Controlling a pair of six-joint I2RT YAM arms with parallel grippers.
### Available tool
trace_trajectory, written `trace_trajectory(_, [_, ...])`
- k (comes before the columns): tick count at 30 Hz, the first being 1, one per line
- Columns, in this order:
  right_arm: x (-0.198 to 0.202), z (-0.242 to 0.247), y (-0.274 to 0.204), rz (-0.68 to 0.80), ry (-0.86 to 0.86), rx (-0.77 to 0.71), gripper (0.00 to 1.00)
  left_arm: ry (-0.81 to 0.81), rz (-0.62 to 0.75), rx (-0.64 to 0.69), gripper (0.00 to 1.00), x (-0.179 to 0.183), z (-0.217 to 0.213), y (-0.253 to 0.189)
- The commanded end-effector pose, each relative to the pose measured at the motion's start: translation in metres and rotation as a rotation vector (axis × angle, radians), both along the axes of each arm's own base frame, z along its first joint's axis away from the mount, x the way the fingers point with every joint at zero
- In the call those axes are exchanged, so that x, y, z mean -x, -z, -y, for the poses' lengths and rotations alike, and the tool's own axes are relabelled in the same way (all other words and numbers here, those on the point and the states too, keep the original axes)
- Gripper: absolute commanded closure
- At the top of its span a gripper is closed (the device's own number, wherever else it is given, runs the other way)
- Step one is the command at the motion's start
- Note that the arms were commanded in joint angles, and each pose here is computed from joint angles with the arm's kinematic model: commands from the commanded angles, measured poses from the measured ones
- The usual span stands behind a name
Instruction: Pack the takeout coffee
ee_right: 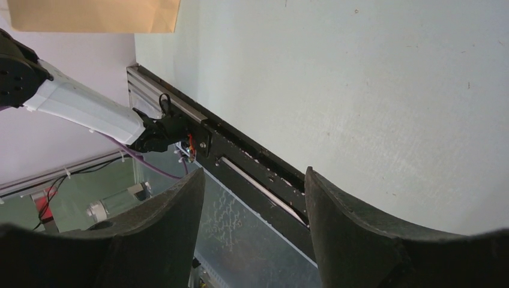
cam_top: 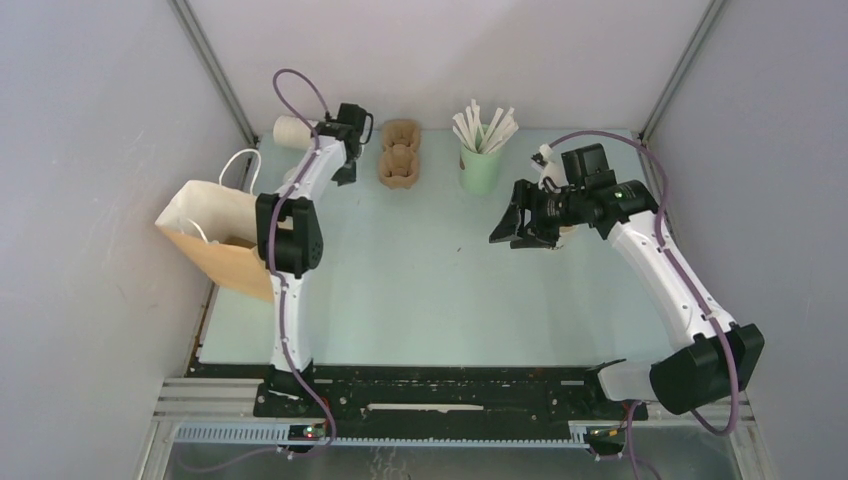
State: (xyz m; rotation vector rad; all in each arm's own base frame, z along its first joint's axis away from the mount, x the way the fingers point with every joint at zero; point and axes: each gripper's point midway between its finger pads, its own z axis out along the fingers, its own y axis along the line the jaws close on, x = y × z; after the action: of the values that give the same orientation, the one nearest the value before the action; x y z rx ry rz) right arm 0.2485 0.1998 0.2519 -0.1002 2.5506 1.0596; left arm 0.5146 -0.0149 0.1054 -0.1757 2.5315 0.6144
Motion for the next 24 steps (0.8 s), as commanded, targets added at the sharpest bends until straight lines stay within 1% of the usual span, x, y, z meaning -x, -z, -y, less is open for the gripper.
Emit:
trace_trajectory(1, [-0.001, -0.006, 0.007, -0.017, -0.036, -0.001, 0.3, 0.034, 0.068, -0.032, 0.39, -0.023, -0.022, -0.029])
trace_trajectory(4, [-0.004, -0.008, 0.011, -0.034, -0.037, -0.005, 0.31, 0.057, 0.061, -0.008, 0.35, -0.029, -0.031, -0.025])
trace_trajectory(7, [-0.006, -0.009, 0.014, -0.043, -0.041, -0.007, 0.31, 0.054, 0.052, 0.026, 0.35, -0.033, -0.042, -0.018])
trace_trajectory(12, [-0.01, -0.008, 0.019, -0.055, -0.039, 0.004, 0.32, 0.085, 0.053, 0.051, 0.42, -0.044, -0.046, -0.014])
trace_trajectory(16, [-0.014, -0.009, 0.019, -0.057, -0.038, 0.003, 0.32, 0.073, 0.042, 0.048, 0.5, -0.046, -0.053, -0.007])
trace_trajectory(22, [-0.017, -0.01, 0.021, -0.066, -0.039, 0.006, 0.32, 0.086, 0.031, 0.064, 0.51, -0.049, -0.053, 0.002])
trace_trajectory(24, [-0.017, -0.01, 0.022, -0.067, -0.038, 0.006, 0.32, 0.082, 0.028, 0.063, 0.54, -0.049, -0.055, 0.004])
